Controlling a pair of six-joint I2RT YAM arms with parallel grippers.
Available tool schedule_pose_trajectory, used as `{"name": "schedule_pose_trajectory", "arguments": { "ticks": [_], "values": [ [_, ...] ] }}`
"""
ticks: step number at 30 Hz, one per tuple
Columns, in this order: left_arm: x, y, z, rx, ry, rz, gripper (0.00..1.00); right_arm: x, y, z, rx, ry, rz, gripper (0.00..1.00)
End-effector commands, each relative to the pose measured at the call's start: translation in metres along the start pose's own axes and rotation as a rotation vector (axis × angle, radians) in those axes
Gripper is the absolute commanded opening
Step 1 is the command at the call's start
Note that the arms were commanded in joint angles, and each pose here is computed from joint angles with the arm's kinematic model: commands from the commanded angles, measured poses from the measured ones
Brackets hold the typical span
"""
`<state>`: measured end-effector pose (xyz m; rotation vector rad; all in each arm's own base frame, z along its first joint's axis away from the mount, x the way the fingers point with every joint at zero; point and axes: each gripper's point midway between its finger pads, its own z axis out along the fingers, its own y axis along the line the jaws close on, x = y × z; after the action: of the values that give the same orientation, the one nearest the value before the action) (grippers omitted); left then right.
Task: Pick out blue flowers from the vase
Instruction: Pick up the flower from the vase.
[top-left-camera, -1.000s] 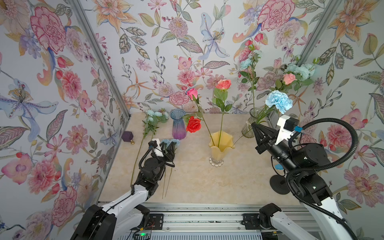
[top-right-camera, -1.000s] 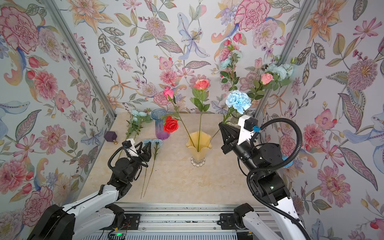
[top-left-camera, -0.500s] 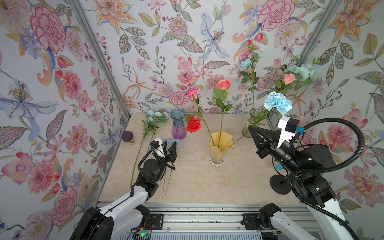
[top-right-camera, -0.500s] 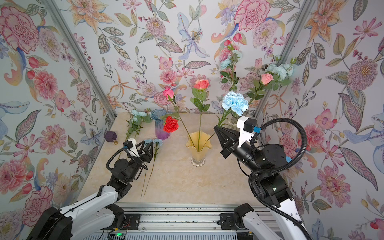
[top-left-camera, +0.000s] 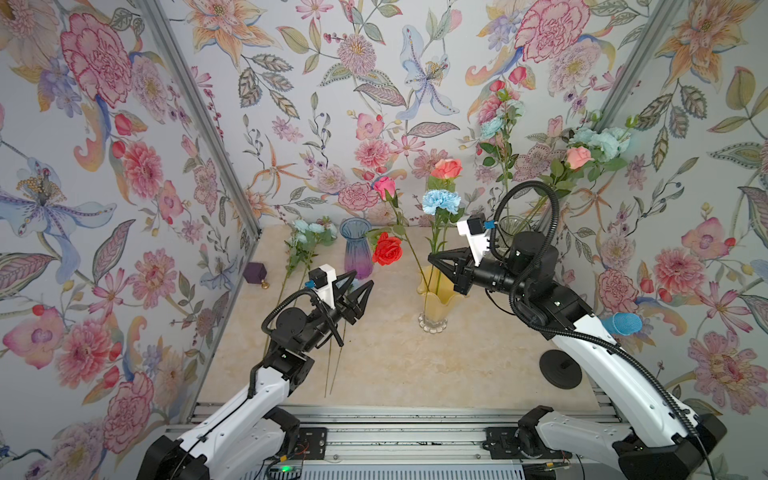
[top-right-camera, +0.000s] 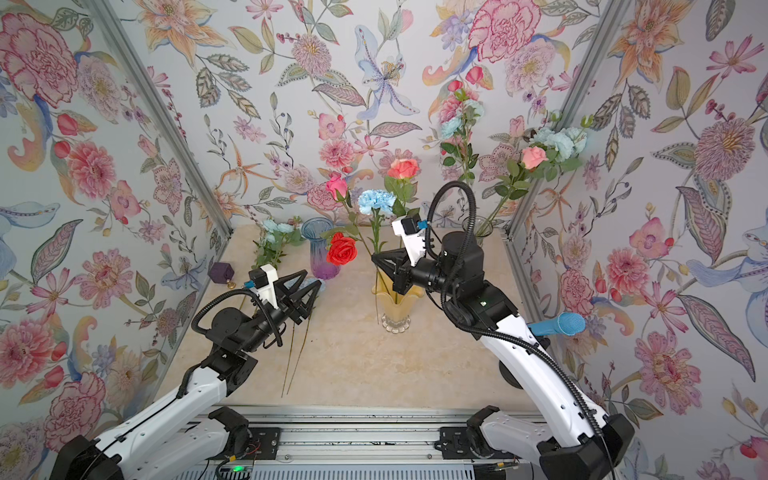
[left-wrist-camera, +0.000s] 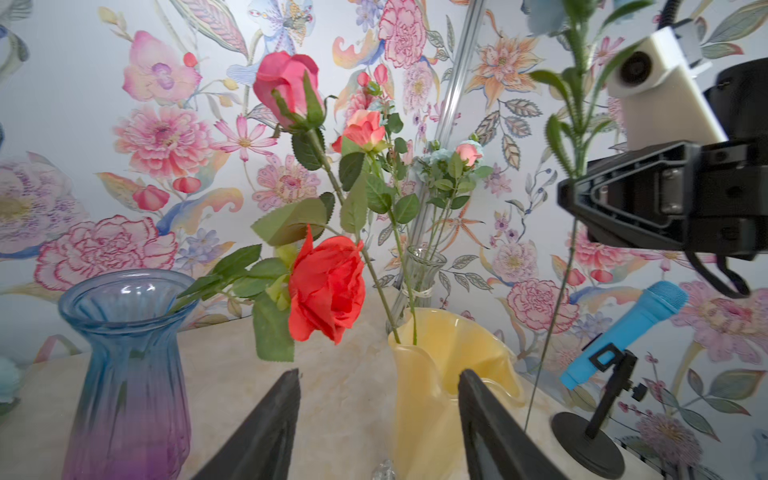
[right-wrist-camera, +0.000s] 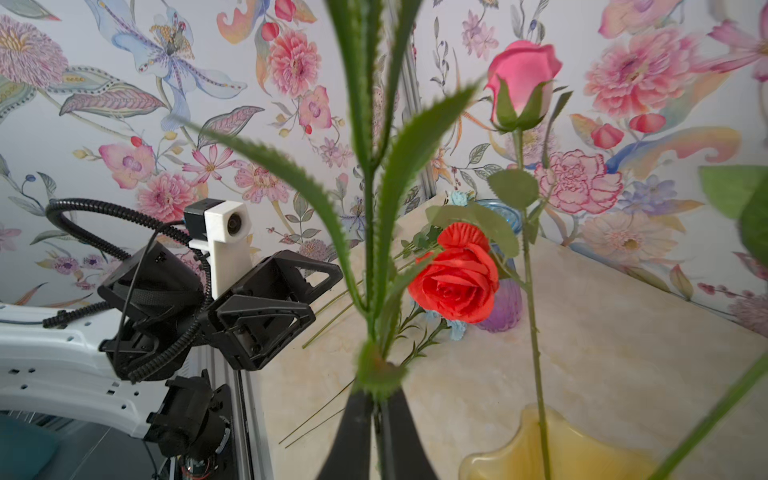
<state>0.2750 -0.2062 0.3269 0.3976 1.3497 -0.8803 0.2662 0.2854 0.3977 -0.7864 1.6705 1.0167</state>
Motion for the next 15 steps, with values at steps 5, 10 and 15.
{"name": "schedule_pose_trajectory", "arguments": {
  "ticks": [5,10,15],
  "values": [
    [-0.006,-0.041,0.005,0.267,0.027,-0.039,0.58,0.008,0.026,0.031,-0.12,0.072,-0.07,0.07],
    [0.0,-0.051,0.009,0.36,0.039,-0.077,0.55,0.018,0.036,0.048,-0.198,0.115,-0.059,0.07],
    [-0.004,-0.057,0.007,0.394,0.024,-0.087,0.53,0.029,0.044,0.06,-0.272,0.166,-0.04,0.07]
  ]
}}
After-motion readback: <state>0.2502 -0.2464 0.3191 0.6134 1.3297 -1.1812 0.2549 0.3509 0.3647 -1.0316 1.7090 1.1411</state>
